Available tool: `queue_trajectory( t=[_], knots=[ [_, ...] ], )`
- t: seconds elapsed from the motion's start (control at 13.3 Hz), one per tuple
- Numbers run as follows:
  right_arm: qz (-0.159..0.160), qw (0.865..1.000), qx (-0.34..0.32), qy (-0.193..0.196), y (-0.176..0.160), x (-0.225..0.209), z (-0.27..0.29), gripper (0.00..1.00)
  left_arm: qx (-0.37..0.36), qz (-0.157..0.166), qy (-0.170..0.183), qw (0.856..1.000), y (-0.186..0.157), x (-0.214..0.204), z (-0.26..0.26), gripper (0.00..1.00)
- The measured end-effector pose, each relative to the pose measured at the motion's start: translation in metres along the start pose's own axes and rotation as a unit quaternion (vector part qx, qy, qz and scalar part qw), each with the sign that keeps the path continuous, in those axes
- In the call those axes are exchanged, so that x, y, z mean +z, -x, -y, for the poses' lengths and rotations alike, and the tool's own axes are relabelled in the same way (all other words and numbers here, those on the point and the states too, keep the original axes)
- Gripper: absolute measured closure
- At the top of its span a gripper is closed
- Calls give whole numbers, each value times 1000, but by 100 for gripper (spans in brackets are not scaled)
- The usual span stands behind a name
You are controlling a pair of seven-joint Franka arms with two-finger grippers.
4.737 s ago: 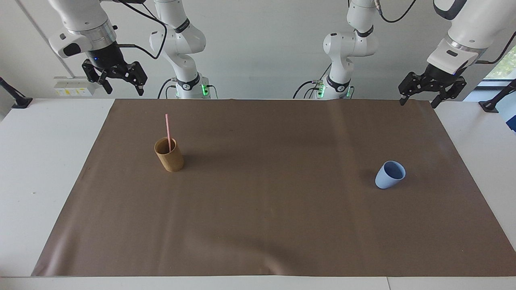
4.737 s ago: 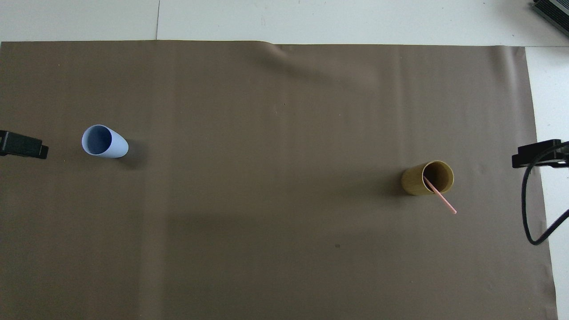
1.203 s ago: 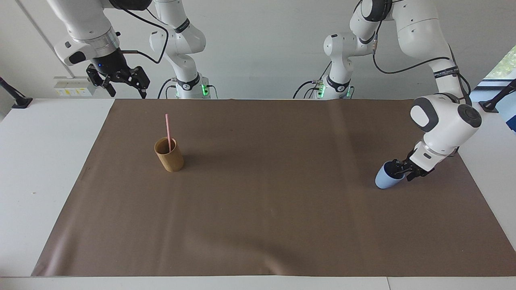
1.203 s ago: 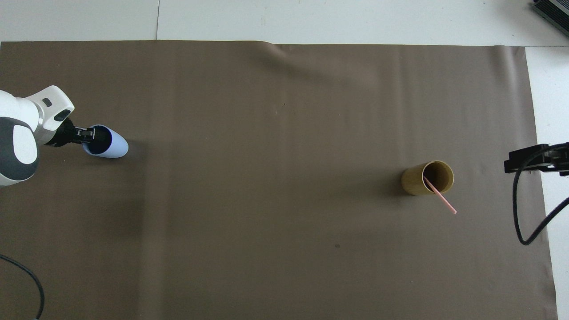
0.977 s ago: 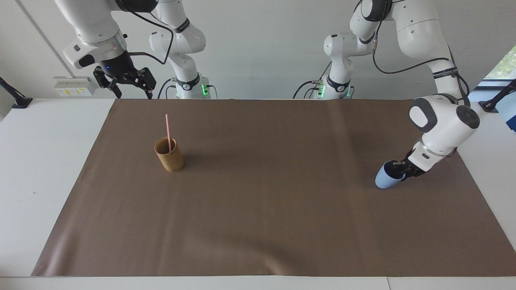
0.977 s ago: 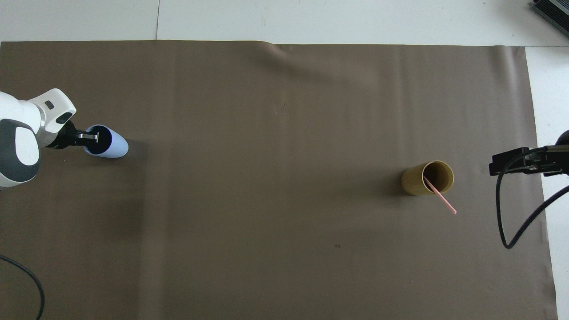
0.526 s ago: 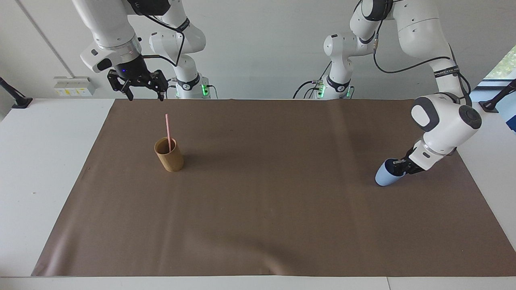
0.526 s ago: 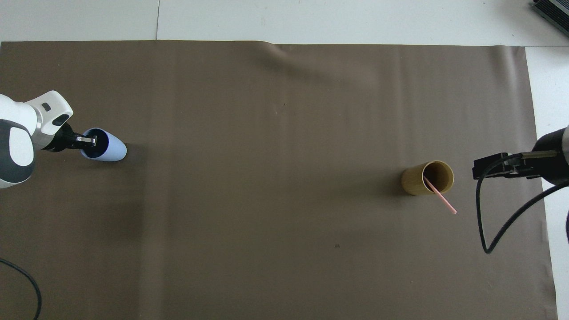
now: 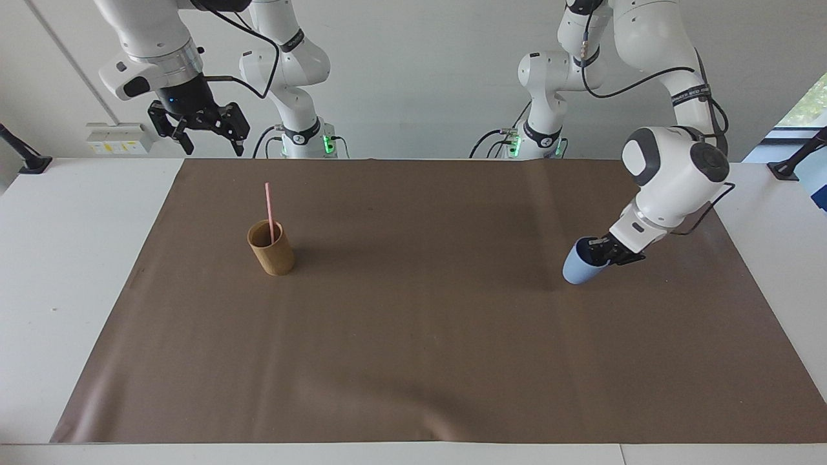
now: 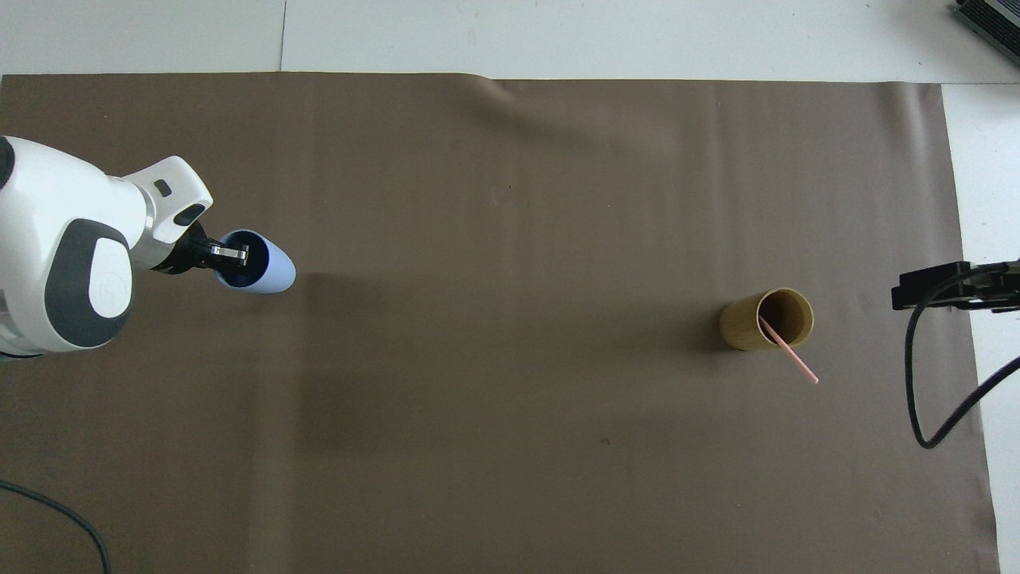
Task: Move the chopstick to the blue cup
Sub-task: 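Stand the blue cup upright mid-table with the left gripper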
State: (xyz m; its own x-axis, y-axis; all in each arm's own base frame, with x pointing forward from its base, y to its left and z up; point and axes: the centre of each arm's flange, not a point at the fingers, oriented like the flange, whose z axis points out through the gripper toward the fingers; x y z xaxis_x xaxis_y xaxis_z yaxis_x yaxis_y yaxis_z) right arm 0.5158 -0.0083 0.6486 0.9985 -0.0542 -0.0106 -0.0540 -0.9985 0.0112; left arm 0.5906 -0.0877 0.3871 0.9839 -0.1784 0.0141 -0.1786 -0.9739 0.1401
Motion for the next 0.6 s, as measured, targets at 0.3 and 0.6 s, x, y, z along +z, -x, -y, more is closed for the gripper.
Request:
queue_trajectory(
  t=[0.3,0.6],
  knots=[
    [1,1000,-2,0,0,1,2,0,-14,-13,-2,1000,20,48,-123,96],
    [1,1000,-2,0,-1,1,2,0,-35,-5,2,999,54,66,-236,96]
  ],
)
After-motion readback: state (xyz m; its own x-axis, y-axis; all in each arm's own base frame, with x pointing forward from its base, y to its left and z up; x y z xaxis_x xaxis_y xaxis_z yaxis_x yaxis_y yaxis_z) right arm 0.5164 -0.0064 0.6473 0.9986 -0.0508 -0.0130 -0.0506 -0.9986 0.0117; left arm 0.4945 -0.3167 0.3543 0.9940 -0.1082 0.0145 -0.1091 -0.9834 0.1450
